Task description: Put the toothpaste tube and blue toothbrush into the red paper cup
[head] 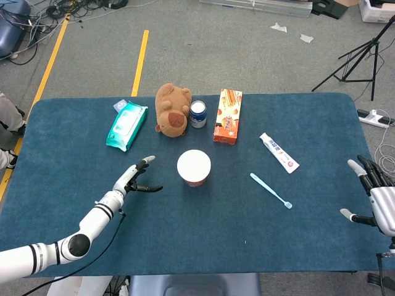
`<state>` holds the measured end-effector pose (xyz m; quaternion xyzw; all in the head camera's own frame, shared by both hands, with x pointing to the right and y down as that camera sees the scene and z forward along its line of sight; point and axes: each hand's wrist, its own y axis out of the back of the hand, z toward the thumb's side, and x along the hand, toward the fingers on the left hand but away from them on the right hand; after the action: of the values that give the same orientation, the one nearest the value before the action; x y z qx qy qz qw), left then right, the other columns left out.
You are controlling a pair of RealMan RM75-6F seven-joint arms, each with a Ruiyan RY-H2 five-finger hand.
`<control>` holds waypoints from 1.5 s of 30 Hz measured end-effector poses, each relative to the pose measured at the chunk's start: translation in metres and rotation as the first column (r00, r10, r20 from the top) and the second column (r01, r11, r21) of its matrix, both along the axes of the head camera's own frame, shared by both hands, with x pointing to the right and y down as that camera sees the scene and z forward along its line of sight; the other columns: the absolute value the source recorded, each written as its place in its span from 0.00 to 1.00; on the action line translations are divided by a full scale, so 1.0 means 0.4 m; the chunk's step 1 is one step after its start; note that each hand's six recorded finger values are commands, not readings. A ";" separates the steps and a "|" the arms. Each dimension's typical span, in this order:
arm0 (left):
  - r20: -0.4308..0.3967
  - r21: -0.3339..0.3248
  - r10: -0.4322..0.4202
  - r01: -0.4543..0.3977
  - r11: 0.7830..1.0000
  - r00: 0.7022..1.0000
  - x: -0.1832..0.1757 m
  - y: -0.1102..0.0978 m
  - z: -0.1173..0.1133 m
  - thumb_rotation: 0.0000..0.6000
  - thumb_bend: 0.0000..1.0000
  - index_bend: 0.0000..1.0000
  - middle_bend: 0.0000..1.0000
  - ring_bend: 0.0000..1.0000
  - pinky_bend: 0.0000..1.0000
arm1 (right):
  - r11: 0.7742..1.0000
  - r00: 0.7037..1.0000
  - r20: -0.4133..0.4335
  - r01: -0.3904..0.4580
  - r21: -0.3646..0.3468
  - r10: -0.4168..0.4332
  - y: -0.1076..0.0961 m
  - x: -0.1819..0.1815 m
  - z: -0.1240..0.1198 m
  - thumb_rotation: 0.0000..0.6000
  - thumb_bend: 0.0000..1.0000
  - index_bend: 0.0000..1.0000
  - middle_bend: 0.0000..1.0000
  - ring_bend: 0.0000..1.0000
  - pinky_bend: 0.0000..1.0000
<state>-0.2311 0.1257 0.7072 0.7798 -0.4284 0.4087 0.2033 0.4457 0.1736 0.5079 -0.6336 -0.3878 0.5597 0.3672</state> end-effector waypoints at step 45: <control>-0.120 -0.107 0.076 -0.089 0.990 0.990 0.216 0.054 -0.003 1.00 0.00 0.00 0.02 0.01 0.00 | 1.000 1.000 0.019 -0.015 -0.026 0.015 0.015 0.022 0.016 1.00 0.00 0.00 0.00 0.00 0.25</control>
<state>-0.1447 0.1473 0.7061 0.8066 -0.3594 0.3944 0.2543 0.4547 0.1796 0.5141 -0.6408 -0.3889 0.5612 0.3510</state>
